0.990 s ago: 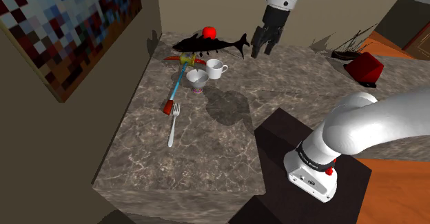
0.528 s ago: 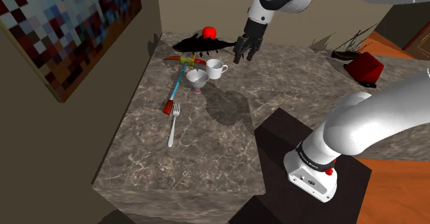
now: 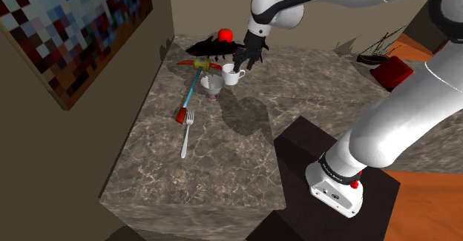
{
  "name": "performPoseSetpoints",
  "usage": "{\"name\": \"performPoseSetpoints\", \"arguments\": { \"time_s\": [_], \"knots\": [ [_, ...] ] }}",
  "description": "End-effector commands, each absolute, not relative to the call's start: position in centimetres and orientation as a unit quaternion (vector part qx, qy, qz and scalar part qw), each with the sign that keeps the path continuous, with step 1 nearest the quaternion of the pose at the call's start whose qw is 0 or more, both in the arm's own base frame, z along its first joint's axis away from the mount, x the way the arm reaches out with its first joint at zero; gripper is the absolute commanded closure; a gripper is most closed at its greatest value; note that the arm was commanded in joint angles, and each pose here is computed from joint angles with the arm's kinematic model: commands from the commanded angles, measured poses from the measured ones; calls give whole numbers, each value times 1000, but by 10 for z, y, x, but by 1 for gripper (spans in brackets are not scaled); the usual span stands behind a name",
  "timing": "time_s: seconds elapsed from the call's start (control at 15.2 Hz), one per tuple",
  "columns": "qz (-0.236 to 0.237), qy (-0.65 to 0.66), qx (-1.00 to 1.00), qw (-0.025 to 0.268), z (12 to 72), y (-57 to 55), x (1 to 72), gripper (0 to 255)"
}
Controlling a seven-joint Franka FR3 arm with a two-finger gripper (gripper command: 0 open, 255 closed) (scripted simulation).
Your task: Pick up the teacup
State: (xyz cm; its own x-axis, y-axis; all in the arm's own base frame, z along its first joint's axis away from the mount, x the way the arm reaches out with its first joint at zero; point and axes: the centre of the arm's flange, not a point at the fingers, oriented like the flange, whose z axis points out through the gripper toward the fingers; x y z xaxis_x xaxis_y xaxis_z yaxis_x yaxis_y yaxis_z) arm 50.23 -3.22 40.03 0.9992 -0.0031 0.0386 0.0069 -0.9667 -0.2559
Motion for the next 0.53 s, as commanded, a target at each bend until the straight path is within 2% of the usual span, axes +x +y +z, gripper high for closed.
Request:
{"name": "performPoseSetpoints", "arguments": {
  "time_s": [0.0, 0.46],
  "knots": [
    [-25, -3, -991, 135, 381, -35, 520, 0],
    [-44, -12, -987, 157, 324, -33, 589, 0]
  ]
}}
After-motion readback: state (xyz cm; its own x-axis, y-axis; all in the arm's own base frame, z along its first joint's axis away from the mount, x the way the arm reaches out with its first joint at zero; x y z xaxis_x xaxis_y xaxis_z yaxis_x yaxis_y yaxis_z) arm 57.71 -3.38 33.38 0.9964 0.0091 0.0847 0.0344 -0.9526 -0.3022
